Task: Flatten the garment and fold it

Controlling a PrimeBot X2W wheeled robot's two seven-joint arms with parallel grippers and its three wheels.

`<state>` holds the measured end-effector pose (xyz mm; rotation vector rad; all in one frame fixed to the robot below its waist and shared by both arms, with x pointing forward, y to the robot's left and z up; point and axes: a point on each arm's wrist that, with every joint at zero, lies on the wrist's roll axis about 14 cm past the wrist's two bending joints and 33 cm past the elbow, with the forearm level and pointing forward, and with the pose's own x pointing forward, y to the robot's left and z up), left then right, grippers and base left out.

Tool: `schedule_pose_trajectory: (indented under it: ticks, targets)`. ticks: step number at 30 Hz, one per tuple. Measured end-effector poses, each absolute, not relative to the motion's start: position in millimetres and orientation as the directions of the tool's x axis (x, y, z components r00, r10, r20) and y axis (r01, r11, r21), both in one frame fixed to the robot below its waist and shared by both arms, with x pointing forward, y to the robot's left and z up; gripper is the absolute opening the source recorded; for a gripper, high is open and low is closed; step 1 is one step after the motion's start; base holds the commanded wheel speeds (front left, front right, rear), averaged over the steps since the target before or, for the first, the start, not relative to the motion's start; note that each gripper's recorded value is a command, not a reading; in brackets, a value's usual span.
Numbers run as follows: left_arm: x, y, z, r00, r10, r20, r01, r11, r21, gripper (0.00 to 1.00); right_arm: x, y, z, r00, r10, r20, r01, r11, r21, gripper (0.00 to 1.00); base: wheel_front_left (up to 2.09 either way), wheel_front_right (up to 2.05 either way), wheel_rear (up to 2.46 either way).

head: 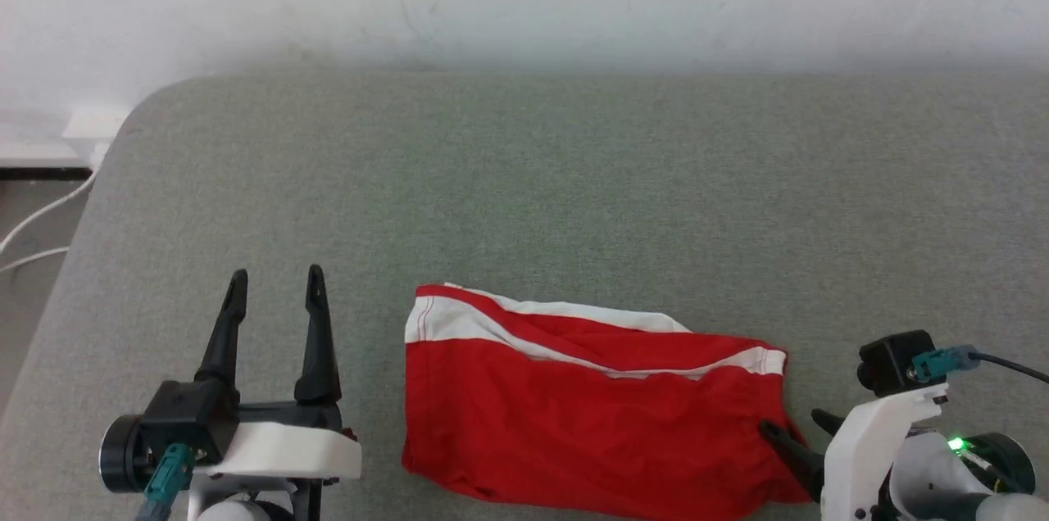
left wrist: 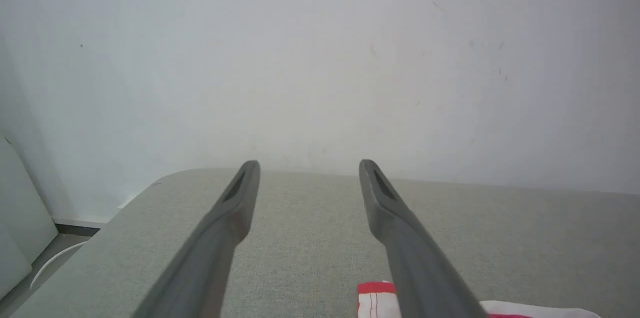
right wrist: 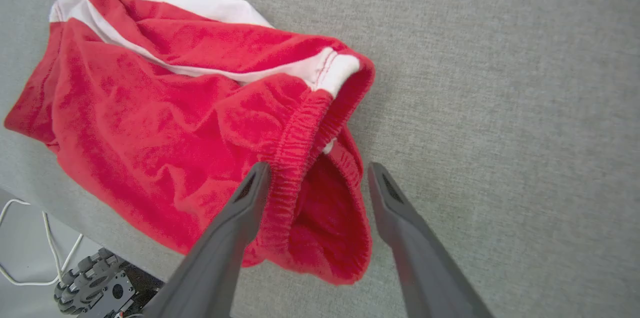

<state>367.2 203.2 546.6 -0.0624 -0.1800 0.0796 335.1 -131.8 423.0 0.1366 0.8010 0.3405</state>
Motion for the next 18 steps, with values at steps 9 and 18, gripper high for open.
schedule_pose_trajectory:
  ticks: [9, 18]
  targets:
    - [373.8, 202.1, 537.4, 0.983, 0.081, 0.163, -0.073, 0.996, -0.052, 1.00, 340.4, -129.1, 372.4, 0.510, 0.343, -0.789, -0.208, 0.939, 0.274, 1.00, 0.00, 0.00, 0.00]
    - [373.2, 199.3, 533.0, 0.985, 0.072, 0.155, -0.065, 0.997, -0.051, 1.00, 340.8, -119.6, 362.4, 0.450, 0.388, -0.805, -0.208, 0.922, 0.328, 0.00, 0.00, 0.00, 0.00]
